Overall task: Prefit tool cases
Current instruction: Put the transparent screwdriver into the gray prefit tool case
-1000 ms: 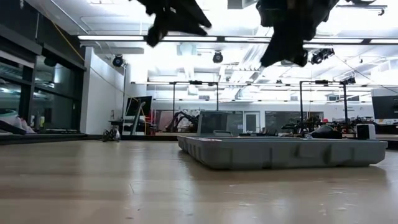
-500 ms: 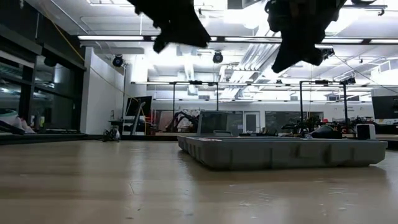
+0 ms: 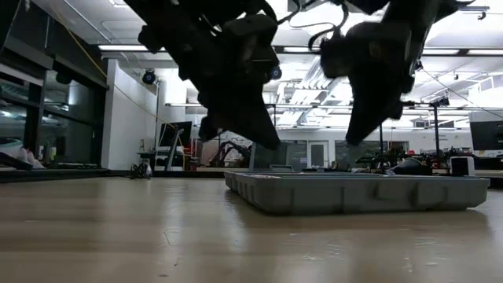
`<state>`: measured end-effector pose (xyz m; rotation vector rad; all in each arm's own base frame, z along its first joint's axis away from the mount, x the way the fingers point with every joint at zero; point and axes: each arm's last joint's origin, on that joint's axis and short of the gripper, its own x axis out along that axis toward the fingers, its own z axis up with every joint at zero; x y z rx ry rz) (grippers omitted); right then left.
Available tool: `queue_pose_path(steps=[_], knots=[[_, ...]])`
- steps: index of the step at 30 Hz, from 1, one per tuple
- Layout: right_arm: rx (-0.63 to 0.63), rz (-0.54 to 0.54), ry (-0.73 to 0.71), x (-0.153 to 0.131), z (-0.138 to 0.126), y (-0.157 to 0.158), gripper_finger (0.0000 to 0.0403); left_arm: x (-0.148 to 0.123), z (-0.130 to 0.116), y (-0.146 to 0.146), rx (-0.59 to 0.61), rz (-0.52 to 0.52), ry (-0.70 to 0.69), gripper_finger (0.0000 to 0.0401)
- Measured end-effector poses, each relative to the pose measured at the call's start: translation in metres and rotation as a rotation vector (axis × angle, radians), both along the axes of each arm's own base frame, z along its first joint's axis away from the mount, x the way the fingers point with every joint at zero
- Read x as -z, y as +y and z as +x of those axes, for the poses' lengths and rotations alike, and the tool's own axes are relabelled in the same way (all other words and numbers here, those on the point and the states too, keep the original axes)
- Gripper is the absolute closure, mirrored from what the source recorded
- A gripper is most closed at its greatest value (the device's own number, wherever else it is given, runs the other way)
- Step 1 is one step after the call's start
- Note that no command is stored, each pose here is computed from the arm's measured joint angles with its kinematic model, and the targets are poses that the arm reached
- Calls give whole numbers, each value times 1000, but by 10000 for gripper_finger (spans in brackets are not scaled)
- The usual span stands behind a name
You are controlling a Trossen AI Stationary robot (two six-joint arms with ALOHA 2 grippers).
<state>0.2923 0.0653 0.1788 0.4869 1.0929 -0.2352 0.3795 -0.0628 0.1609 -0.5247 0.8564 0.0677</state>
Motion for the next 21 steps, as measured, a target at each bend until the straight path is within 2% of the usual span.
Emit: queue_pose_path(steps=[5,10,14,21], knots=[[-18,49,55,30,13,4,403,15,2,-3,-16,-20,41,400],[-26,68,64,34,15,7,403,16,1,-2,-26,-14,55,400],[-19,73,43,21,9,6,403,-1,-1,-1,-24,-21,5,400],[39,11,-126,-37,-13,-3,403,-56,-13,7,-69,21,-153,400]])
